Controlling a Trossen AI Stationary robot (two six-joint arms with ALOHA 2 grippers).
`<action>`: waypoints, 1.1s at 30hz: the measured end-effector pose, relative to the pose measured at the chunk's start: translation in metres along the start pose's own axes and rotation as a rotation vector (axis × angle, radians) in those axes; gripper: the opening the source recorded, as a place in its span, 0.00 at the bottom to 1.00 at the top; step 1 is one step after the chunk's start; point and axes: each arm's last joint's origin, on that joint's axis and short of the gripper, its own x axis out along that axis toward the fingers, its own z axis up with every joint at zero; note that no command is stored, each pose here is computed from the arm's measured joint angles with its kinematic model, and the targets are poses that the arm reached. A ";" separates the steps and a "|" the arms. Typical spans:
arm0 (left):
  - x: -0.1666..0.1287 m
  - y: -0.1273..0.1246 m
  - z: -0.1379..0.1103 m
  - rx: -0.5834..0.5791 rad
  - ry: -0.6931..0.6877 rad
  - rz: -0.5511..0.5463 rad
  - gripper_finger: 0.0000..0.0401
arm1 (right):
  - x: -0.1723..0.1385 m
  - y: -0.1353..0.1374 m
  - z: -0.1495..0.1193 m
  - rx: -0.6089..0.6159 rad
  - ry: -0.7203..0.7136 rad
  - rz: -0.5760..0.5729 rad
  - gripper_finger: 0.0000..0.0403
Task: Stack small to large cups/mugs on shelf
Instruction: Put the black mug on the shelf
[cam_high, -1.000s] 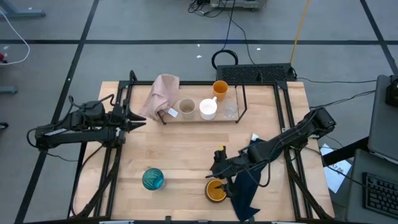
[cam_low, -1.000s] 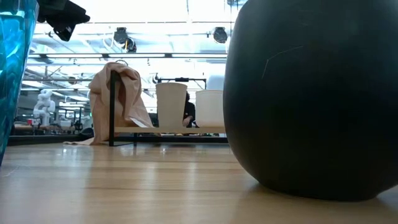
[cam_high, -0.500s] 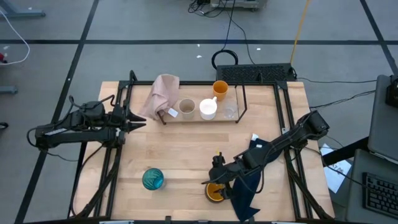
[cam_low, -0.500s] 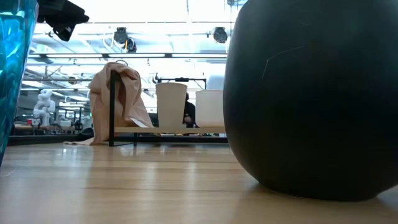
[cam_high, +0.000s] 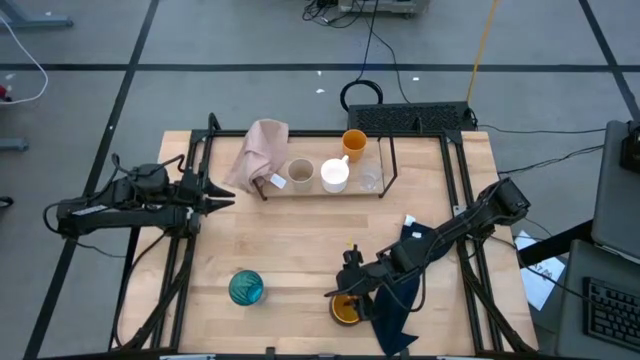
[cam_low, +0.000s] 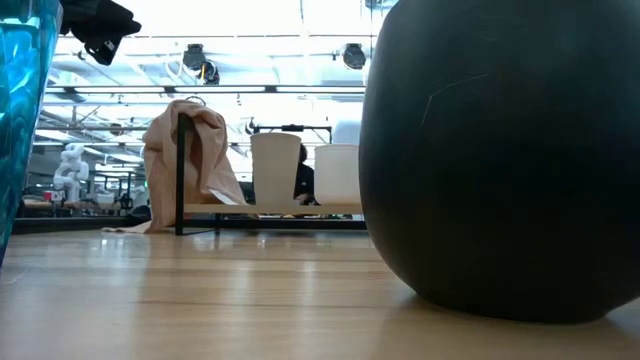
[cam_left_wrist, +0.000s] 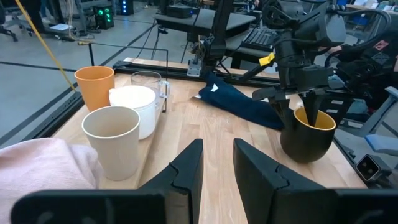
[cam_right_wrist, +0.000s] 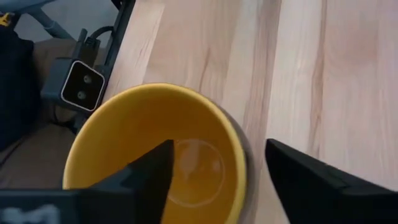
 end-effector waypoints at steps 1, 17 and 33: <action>0.000 0.000 0.000 0.000 0.000 -0.001 0.22 | 0.000 0.001 0.000 -0.003 0.001 0.002 0.56; 0.000 0.000 0.000 -0.006 0.000 0.001 0.22 | 0.001 0.002 -0.002 0.004 0.007 -0.001 0.03; 0.000 0.000 0.001 -0.007 -0.007 0.003 0.22 | -0.038 -0.051 0.028 0.004 -0.188 -0.302 0.03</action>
